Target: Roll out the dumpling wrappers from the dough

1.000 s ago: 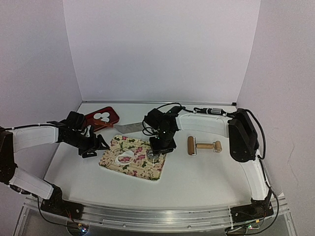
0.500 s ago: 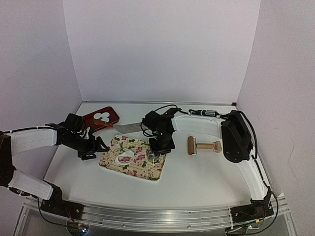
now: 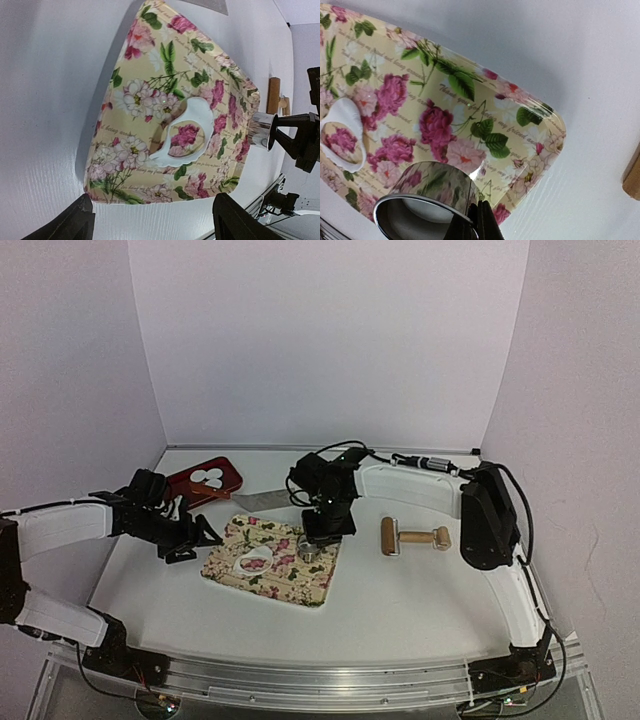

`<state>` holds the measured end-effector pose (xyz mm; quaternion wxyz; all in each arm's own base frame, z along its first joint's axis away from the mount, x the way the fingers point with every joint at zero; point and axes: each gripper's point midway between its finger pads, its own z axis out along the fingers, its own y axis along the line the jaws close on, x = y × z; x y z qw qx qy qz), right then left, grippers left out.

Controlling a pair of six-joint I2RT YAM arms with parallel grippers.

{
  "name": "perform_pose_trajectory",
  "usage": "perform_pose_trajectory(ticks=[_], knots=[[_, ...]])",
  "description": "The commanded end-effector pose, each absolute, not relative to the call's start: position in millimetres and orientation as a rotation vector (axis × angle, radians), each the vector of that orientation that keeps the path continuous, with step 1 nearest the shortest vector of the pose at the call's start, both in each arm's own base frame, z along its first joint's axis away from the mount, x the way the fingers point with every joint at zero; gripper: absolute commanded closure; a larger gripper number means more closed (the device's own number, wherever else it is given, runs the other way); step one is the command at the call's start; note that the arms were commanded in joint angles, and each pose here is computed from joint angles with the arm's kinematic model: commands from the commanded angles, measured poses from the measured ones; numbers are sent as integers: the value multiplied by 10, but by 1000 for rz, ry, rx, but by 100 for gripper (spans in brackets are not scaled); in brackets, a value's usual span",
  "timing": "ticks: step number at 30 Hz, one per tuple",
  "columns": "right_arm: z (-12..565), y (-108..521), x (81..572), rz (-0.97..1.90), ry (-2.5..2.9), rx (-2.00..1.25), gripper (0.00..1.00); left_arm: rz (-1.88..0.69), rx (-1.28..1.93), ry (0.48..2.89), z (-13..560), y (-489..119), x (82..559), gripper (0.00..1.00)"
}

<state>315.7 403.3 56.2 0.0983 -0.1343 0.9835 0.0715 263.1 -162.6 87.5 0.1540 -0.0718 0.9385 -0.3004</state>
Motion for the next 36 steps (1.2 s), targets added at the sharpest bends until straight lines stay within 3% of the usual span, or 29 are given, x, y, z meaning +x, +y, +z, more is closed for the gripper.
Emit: perform_pose_trajectory(ticks=[1,10,26,36], knots=[[1041,3992,3116,292,2859,-353,100,-985,-96,2492,1360,-1761,2791,19],[972,4156,3014,285,2857,-350,100,-1081,-126,2364,1837,-2189,2867,22],[892,4292,2830,234,2856,-363,100,-1175,42,2488,1562,-3416,2631,24],[953,4289,2796,197,2824,-385,100,-944,52,2611,1214,-3477,2587,38]])
